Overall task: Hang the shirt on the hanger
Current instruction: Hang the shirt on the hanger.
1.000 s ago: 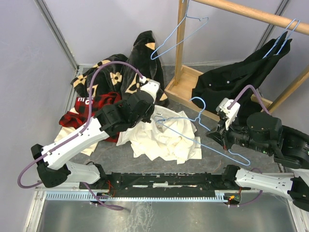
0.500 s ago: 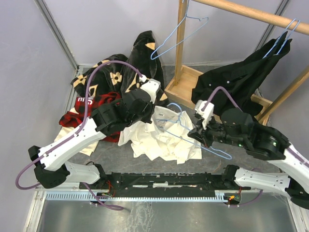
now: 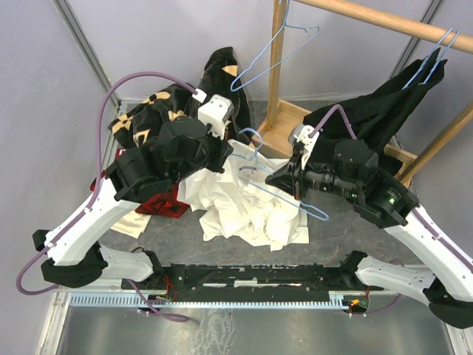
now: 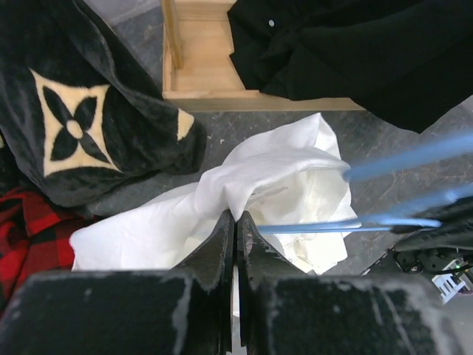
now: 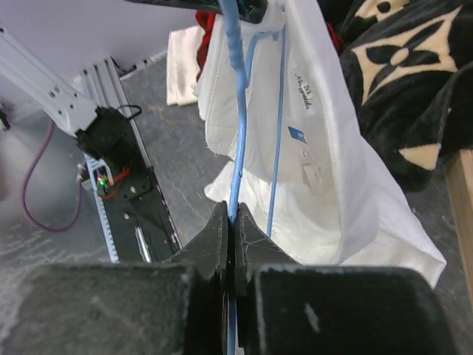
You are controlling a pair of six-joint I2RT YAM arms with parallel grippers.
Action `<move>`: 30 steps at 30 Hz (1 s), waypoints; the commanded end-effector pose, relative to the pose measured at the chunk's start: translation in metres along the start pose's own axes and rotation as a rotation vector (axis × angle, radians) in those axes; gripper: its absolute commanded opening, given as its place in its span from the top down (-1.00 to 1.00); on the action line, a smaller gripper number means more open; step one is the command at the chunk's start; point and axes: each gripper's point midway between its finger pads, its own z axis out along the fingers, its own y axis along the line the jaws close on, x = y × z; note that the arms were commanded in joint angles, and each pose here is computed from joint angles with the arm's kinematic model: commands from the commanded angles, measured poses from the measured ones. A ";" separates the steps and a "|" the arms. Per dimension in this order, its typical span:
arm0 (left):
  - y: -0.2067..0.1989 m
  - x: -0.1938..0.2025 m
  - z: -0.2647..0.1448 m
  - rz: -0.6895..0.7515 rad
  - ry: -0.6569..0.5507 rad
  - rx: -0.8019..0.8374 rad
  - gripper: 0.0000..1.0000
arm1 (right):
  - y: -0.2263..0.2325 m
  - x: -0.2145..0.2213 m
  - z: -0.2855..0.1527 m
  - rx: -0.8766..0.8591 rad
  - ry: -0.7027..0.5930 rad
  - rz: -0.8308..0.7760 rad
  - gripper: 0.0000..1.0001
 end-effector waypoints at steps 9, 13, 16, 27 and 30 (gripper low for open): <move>-0.014 -0.064 -0.013 0.096 -0.116 0.063 0.95 | -0.021 -0.089 0.007 -0.119 -0.455 0.091 1.00; -0.031 -0.074 -0.006 0.109 -0.118 0.128 0.95 | -0.047 -0.097 -0.003 0.033 -0.549 0.115 1.00; -0.045 -0.076 0.002 0.113 -0.109 0.178 0.95 | -0.054 -0.106 -0.021 0.110 -0.619 0.124 1.00; -0.064 -0.049 0.014 0.109 -0.052 0.248 0.95 | -0.045 -0.036 -0.027 0.137 -0.329 0.152 1.00; -0.053 -0.040 0.010 0.093 -0.049 0.206 0.95 | -0.026 -0.008 -0.030 0.050 -0.184 0.098 1.00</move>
